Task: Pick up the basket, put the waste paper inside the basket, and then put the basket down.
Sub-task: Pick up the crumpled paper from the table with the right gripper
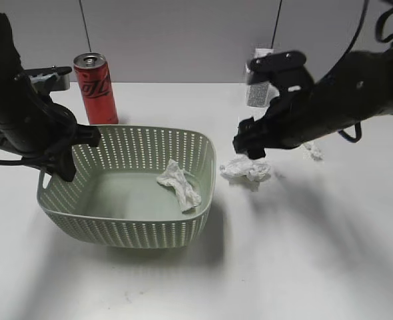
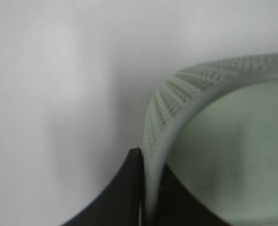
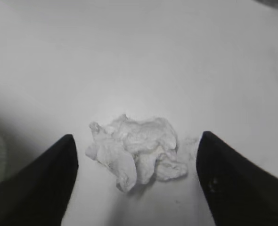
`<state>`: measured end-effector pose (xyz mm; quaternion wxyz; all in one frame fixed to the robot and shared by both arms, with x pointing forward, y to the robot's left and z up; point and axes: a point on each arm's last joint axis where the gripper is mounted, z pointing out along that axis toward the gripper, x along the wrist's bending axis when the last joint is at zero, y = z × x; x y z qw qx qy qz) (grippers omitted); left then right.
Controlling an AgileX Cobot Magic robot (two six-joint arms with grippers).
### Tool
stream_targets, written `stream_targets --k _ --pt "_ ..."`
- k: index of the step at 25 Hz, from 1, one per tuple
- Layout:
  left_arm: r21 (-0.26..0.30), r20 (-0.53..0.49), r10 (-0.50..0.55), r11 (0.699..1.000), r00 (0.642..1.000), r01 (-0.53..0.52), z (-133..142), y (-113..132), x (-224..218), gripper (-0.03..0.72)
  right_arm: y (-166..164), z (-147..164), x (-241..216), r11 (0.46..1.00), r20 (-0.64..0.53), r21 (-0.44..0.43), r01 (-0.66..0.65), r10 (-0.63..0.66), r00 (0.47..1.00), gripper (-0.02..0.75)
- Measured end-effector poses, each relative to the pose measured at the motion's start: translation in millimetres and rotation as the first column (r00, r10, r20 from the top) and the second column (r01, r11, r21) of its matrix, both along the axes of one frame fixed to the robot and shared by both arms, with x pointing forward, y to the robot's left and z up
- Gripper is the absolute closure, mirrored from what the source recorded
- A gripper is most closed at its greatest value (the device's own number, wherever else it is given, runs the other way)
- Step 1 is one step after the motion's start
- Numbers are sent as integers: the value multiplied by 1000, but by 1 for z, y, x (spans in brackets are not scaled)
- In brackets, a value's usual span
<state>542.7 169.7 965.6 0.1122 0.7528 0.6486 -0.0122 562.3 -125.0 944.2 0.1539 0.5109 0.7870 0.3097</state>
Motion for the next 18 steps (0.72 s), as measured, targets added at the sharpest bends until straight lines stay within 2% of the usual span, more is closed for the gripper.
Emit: stream_targets --k 6,11,14,16,18 --pt "-3 11 2 1000 1000 -2 0 0 1 689 2 -49 6 997 -73 -72 -22 17 997 146" --pt "-3 11 2 1000 1000 -2 0 0 1 689 2 -60 9 993 -50 -103 -55 50 998 186" --pt "-4 12 2 1000 1000 -2 0 0 1 689 3 -60 10 990 -21 -116 -75 74 997 270" --pt "-4 14 2 1000 1000 -2 0 0 1 689 3 -60 11 989 -16 -120 -82 81 997 365" --pt "-4 14 2 1000 1000 -2 0 0 1 689 2 -61 10 988 -24 -126 -87 84 996 508"
